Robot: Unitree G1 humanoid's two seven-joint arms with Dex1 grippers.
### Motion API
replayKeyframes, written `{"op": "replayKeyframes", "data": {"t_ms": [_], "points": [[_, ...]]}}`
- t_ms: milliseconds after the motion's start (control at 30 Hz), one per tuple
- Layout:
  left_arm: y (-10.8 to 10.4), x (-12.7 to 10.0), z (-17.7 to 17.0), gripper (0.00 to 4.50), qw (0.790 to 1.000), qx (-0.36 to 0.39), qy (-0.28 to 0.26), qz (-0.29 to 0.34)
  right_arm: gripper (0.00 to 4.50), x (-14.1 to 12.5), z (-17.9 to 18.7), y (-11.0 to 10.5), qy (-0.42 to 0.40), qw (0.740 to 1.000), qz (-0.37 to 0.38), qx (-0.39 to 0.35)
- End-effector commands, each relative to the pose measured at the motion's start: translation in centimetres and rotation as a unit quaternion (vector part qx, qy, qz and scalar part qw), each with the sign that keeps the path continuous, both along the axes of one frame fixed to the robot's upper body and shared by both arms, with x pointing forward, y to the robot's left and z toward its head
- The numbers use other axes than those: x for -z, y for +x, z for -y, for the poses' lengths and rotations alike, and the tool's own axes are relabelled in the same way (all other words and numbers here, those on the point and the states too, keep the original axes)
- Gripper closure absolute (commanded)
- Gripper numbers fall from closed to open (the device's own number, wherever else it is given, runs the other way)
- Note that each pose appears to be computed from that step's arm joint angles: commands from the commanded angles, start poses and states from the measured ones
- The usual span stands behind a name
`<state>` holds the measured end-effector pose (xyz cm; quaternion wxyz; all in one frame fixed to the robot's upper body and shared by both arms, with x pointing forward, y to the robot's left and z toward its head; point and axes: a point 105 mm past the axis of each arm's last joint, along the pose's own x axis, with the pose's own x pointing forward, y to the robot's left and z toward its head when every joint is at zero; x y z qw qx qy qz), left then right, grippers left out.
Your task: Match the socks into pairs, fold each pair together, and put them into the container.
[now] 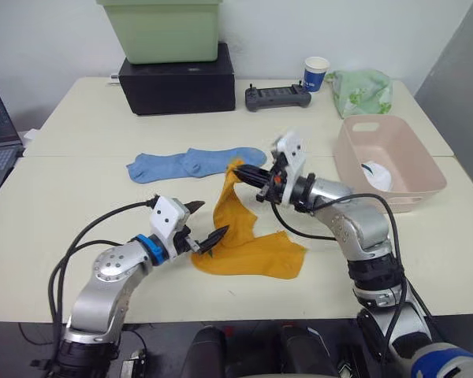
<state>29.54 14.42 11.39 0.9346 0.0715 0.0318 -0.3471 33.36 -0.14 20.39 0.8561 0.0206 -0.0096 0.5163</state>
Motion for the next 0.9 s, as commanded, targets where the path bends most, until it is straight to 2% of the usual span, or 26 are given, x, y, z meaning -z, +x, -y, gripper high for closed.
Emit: {"op": "replayKeyframes", "data": {"t_ms": [33, 100, 200, 333, 467, 600, 733, 800, 867, 900], "points": [[0.3, 0.2, 0.8, 0.00, 1.000, -0.013, -0.017, -0.009, 4.46, -2.0, 0.5, -0.6, 0.040, 0.999, 0.001, -0.003], [0.5, 0.4, 0.9, 0.00, 1.000, -0.019, -0.018, -0.009, 4.46, -2.3, 0.7, -0.7, 0.052, 0.999, -0.006, -0.002], [0.6, 0.5, 1.4, 0.59, 1.000, -0.011, -0.009, -0.004, 4.50, -3.0, 1.3, -0.6, 0.086, 0.996, -0.024, 0.006], [0.8, -0.3, 1.0, 1.91, 1.000, -0.008, 0.011, 0.022, 4.50, -2.6, 2.3, -0.5, 0.083, 0.996, -0.031, 0.014], [1.5, -0.9, -0.8, 3.19, 0.996, -0.010, 0.075, 0.055, 4.50, -2.9, 3.2, -0.5, 0.089, 0.995, -0.032, 0.023], [2.7, -3.5, -1.5, 4.48, 0.988, -0.017, 0.102, 0.118, 4.50, -2.0, 3.4, -1.0, 0.072, 0.996, -0.039, 0.021], [2.3, -4.6, -1.3, 4.48, 0.982, 0.011, 0.122, 0.145, 4.50, -1.0, 4.1, -1.1, 0.062, 0.996, -0.048, 0.035], [2.2, -6.0, -1.6, 4.48, 0.969, 0.010, 0.151, 0.193, 4.50, -0.6, 4.7, -0.6, 0.052, 0.996, -0.042, 0.055], [2.4, -6.1, -1.9, 4.48, 0.971, 0.000, 0.148, 0.189, 4.50, -0.7, 5.1, -0.1, 0.056, 0.995, -0.041, 0.067], [2.5, -5.5, -1.9, 4.48, 0.980, -0.003, 0.119, 0.160, 4.50, -0.8, 4.9, -0.1, 0.058, 0.996, -0.040, 0.063]]}}
